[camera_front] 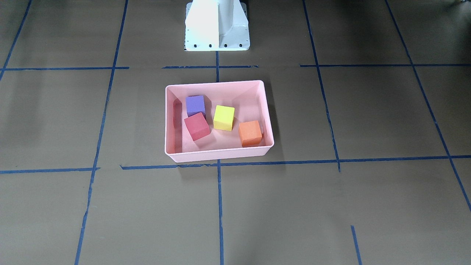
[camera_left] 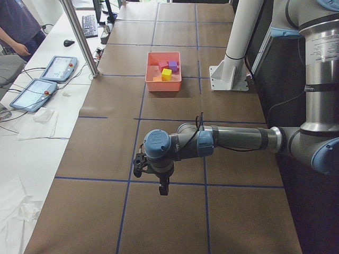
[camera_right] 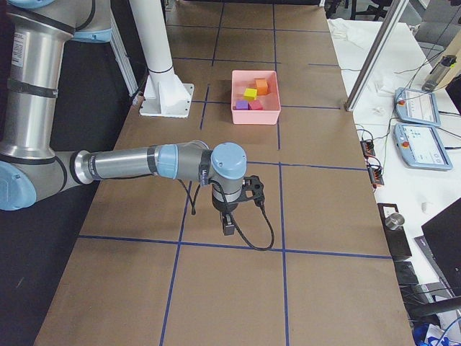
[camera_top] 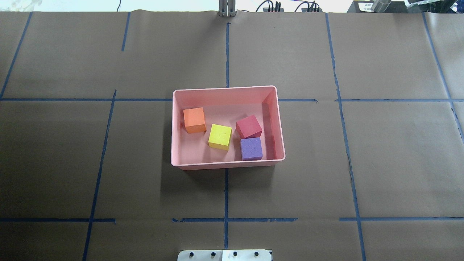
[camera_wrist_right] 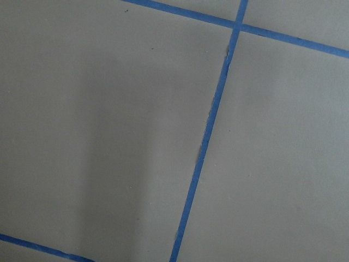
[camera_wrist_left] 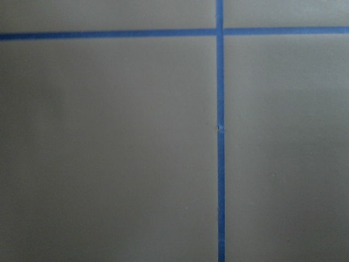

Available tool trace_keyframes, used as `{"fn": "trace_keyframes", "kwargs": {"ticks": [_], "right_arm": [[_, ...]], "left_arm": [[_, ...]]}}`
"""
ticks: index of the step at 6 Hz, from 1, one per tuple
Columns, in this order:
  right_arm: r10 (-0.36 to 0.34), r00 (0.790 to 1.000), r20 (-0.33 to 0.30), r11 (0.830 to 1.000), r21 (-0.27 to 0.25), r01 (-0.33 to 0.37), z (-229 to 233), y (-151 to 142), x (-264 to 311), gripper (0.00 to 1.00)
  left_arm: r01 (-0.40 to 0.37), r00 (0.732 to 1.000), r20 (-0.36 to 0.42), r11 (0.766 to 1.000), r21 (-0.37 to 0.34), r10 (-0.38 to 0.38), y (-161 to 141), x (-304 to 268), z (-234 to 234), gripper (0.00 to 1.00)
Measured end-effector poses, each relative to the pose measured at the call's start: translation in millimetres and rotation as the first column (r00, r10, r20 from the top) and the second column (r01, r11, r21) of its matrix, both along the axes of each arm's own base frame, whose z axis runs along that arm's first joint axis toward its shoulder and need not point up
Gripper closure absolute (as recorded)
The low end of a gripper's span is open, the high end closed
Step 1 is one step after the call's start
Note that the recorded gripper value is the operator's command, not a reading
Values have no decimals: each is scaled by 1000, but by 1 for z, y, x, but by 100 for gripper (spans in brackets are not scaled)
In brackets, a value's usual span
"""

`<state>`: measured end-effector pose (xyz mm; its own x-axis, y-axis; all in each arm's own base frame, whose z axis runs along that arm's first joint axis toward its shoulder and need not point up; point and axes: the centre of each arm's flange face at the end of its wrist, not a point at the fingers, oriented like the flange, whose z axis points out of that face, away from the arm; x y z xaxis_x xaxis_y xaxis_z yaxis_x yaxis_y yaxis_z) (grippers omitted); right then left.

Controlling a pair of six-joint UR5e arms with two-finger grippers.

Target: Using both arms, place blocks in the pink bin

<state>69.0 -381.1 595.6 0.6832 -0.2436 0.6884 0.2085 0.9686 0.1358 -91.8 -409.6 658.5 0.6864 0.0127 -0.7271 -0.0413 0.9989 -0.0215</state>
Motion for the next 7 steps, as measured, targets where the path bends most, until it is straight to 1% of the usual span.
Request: {"fn": "trace_keyframes", "kwargs": {"ticks": [2,7], "right_arm": [[0,1000,4,1000,-4,0,2,1,0,0],[-1,1000,5,1000,-3,1,1,1,0,0]], "left_arm": [[4,1000,5,999,39,-4,-2,-1,-5,0],[0,1000,6,999,42,0,-1,0,-4,0]]}}
